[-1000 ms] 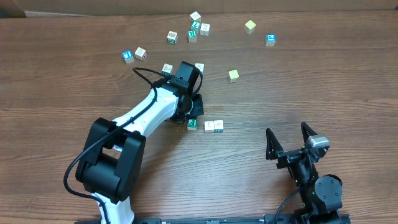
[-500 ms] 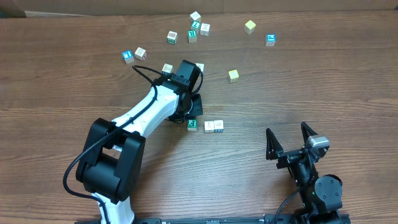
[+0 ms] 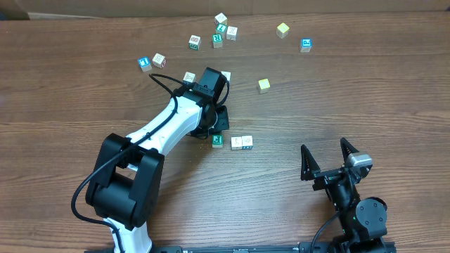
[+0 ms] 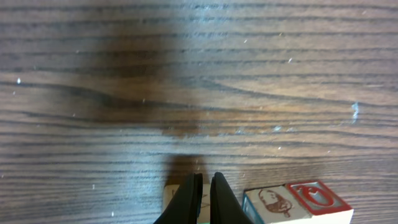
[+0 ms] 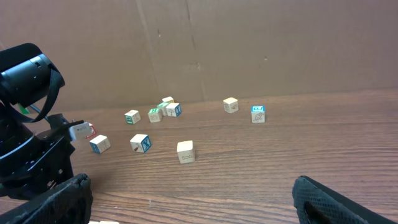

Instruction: Form a horizontal line

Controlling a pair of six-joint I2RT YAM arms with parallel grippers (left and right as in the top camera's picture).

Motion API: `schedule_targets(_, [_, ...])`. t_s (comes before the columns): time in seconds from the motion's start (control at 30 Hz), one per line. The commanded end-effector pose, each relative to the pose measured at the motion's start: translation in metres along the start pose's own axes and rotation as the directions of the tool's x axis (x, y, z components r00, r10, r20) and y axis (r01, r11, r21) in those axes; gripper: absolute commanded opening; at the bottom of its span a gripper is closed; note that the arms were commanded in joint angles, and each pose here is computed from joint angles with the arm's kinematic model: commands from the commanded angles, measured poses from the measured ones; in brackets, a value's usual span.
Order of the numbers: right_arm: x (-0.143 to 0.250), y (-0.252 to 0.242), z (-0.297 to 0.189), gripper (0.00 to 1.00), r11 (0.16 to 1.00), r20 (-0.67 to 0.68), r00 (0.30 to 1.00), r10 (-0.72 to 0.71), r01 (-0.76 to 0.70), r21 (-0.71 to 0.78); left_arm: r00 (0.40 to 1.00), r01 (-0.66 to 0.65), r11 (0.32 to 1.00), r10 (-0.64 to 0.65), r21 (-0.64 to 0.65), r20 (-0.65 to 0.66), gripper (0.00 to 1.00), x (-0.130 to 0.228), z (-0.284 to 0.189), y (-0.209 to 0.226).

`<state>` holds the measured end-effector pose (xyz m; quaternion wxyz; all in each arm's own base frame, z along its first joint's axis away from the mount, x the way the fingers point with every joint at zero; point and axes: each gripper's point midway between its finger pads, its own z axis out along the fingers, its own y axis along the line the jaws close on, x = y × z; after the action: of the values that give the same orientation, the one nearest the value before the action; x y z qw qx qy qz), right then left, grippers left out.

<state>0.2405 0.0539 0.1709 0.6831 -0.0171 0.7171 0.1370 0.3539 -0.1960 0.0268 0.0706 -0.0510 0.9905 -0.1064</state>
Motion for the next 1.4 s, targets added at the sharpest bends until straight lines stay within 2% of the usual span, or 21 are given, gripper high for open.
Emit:
schedule_targets(0.0, [0.001,0.001,0.000,1.00,1.000,0.006,1.000,-0.004,0.004,-0.004,1.000,-0.008,1.000,0.008,-0.002,-0.010,0.04,0.001,0.001,-0.004])
schedule_targets(0.33, [0.001,0.001,0.000,1.00,1.000,0.006,1.000,-0.004,0.004,-0.004,1.000,0.004,1.000,-0.004,-0.006,-0.031,0.04,0.006,0.001,-0.003])
schedule_targets(0.77, [0.001,0.001,0.000,1.00,1.000,0.006,1.000,-0.004,0.004,-0.004,0.999,0.039,0.999,-0.039,0.002,0.012,0.04,-0.015,-0.005,0.008])
schedule_targets(1.07, [0.001,0.001,0.000,1.00,1.000,0.006,1.000,-0.004,0.004,-0.004,0.996,0.057,0.989,-0.065,-0.134,-0.054,0.04,0.003,-0.008,0.041])
schedule_targets(1.37, [0.001,0.001,0.000,1.00,1.000,0.006,1.000,-0.004,0.004,-0.004,0.993,0.002,0.991,-0.017,-0.132,-0.115,0.05,0.026,-0.006,0.025])
